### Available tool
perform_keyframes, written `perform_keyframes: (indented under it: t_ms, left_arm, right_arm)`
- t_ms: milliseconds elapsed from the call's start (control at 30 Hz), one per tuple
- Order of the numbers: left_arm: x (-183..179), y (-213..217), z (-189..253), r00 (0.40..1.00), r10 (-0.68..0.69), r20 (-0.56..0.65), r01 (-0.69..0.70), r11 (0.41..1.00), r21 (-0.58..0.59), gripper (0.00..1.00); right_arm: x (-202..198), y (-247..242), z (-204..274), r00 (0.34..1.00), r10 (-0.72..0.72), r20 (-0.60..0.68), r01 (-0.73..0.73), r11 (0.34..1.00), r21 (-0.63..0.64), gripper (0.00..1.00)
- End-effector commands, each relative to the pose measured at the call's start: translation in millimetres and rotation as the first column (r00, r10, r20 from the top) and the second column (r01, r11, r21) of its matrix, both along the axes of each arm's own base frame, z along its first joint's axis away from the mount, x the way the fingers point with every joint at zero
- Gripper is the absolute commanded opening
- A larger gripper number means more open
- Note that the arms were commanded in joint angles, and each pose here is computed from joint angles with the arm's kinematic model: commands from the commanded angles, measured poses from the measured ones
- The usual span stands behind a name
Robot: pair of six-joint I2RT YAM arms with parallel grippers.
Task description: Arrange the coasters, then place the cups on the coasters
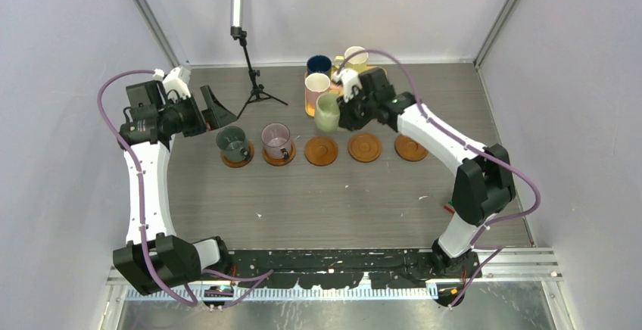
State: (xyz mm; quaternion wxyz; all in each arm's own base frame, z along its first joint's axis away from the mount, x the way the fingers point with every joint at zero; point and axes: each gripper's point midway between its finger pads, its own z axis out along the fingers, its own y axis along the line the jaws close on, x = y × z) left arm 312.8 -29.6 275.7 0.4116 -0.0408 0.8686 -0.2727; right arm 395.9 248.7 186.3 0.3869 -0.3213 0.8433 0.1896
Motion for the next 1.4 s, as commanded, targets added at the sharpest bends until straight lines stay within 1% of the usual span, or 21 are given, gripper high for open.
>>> perform_keyframes:
  t_ms: [0,67,167,267,467,567,833,1100,1300,1333,1367]
  left_arm:
    - [-1,1,16,0.997,0.002,0.071,-0.004,1.000,0.016,1.00]
    - [1,3,12,0.998,0.009,0.064,-0.010,1.000,0.021,1.00]
    - [4,3,11,0.999,0.006,0.048,-0.007,1.000,0.011,1.00]
    - [6,2,11,0.999,0.002,0.043,-0.002,1.000,0.001,1.00]
    - [6,3,7,0.999,0.006,0.036,-0.006,1.000,0.002,1.00]
    - [5,4,7,0.999,0.009,0.035,-0.009,1.000,0.007,1.00]
    - [5,4,6,0.999,0.008,0.033,-0.008,1.000,0.011,1.00]
    - [3,3,6,0.999,0.003,0.039,-0.003,1.000,0.010,1.00]
    - [2,3,5,0.999,0.002,0.040,-0.003,1.000,0.017,1.00]
    - [2,3,5,0.999,0.002,0.039,-0.002,1.000,0.017,1.00]
    - [1,3,4,0.999,0.002,0.039,-0.003,1.000,0.016,1.00]
  right_arm:
    - [-16,28,21,0.992,0.026,0.125,-0.031,0.999,0.040,0.00]
    - [-26,37,7,0.993,0.020,0.112,-0.021,1.000,0.007,0.00]
    - [-36,44,-9,0.995,-0.026,0.094,0.025,1.000,0.006,0.00]
    - [-39,50,-17,0.990,-0.062,0.124,0.060,0.998,0.017,0.00]
    - [-28,53,-24,0.966,-0.167,0.197,0.171,0.985,-0.003,0.00]
    - [-25,59,-27,0.960,-0.205,0.190,0.203,0.979,0.027,0.00]
    - [-36,72,-48,0.974,-0.193,0.116,0.189,0.981,0.051,0.00]
    - [-39,72,-73,0.975,-0.210,0.077,0.208,0.978,0.026,0.00]
    - [-41,76,-83,0.978,-0.202,0.051,0.201,0.979,0.018,0.00]
    - [-42,75,-85,0.978,-0.203,0.047,0.203,0.979,0.015,0.01]
    - [-42,75,-85,0.978,-0.204,0.045,0.204,0.979,0.014,0.04]
